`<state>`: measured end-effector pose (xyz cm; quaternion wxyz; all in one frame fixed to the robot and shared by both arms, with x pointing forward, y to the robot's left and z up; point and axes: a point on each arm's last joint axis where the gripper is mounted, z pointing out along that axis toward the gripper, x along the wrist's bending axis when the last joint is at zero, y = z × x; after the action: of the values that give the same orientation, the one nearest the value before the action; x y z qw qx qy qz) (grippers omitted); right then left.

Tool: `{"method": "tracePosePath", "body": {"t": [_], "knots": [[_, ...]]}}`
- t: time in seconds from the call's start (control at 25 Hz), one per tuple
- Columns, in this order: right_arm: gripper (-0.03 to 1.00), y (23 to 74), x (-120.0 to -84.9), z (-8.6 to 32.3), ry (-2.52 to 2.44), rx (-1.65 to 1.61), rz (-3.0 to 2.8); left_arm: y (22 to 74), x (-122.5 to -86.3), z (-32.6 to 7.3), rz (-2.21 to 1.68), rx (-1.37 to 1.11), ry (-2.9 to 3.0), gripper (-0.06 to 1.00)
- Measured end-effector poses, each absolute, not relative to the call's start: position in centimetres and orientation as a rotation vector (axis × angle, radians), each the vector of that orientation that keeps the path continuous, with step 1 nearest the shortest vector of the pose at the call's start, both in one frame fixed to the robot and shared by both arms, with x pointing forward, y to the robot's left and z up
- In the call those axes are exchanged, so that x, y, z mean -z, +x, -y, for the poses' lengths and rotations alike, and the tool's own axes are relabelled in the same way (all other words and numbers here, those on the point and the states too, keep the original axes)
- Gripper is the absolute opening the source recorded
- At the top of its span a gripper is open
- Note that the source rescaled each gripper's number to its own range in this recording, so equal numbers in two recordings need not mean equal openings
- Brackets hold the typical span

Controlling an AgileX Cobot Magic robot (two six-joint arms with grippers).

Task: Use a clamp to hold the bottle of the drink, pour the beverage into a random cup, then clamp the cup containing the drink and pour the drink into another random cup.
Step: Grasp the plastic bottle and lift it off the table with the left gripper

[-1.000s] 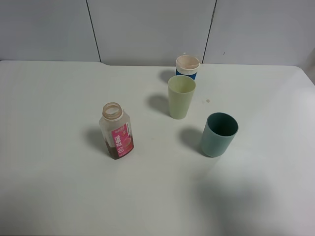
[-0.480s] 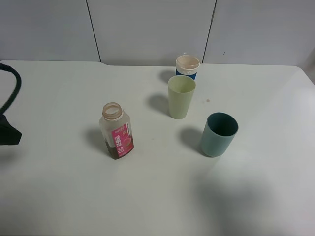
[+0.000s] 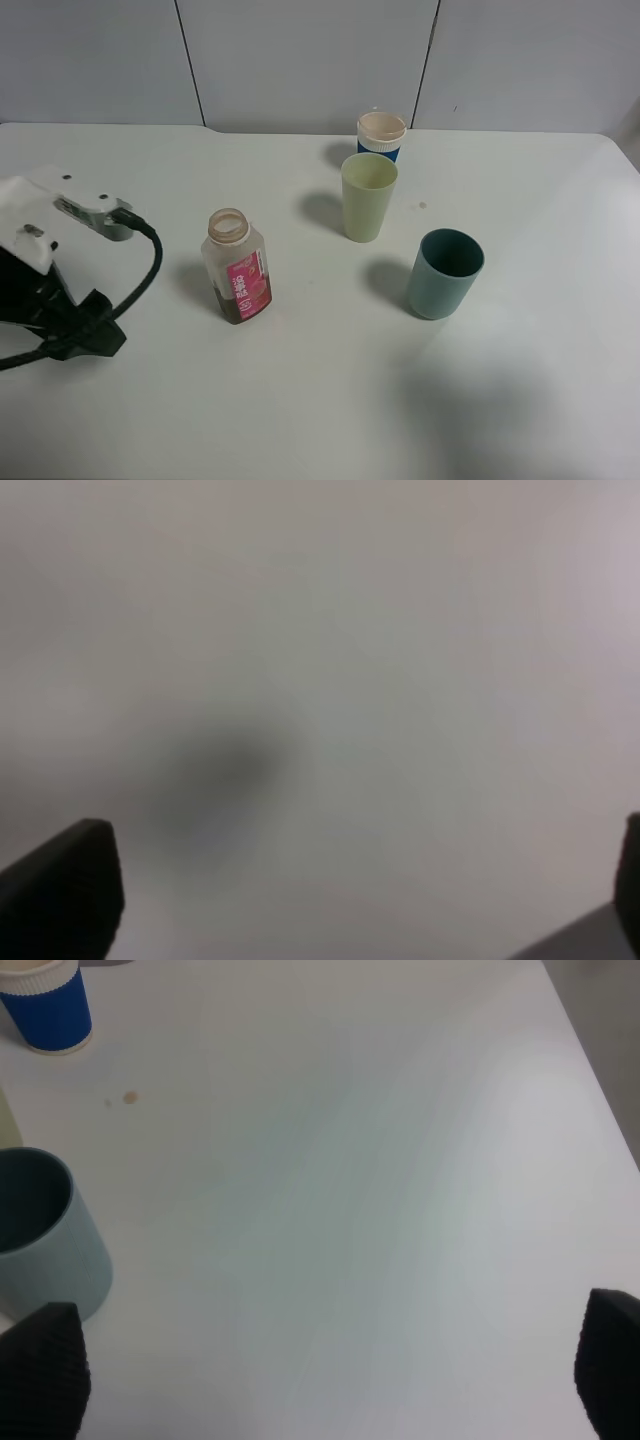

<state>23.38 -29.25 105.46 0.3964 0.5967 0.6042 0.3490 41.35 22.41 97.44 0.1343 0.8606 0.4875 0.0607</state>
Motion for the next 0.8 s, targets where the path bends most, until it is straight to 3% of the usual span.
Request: {"method": "tracePosePath", "body": {"t": [0.24, 0.8], "knots": [[0.92, 23.4, -105.5, 29.3, 1.512, -0.883, -1.531, 40.7, -95.4, -19.8, -1.273, -0.226, 2.404, 1.00], [0.92, 23.4, -105.5, 29.3, 1.512, -0.883, -1.531, 39.2, -92.0, -21.4, -1.224, -0.540, 2.054, 1.00]]}}
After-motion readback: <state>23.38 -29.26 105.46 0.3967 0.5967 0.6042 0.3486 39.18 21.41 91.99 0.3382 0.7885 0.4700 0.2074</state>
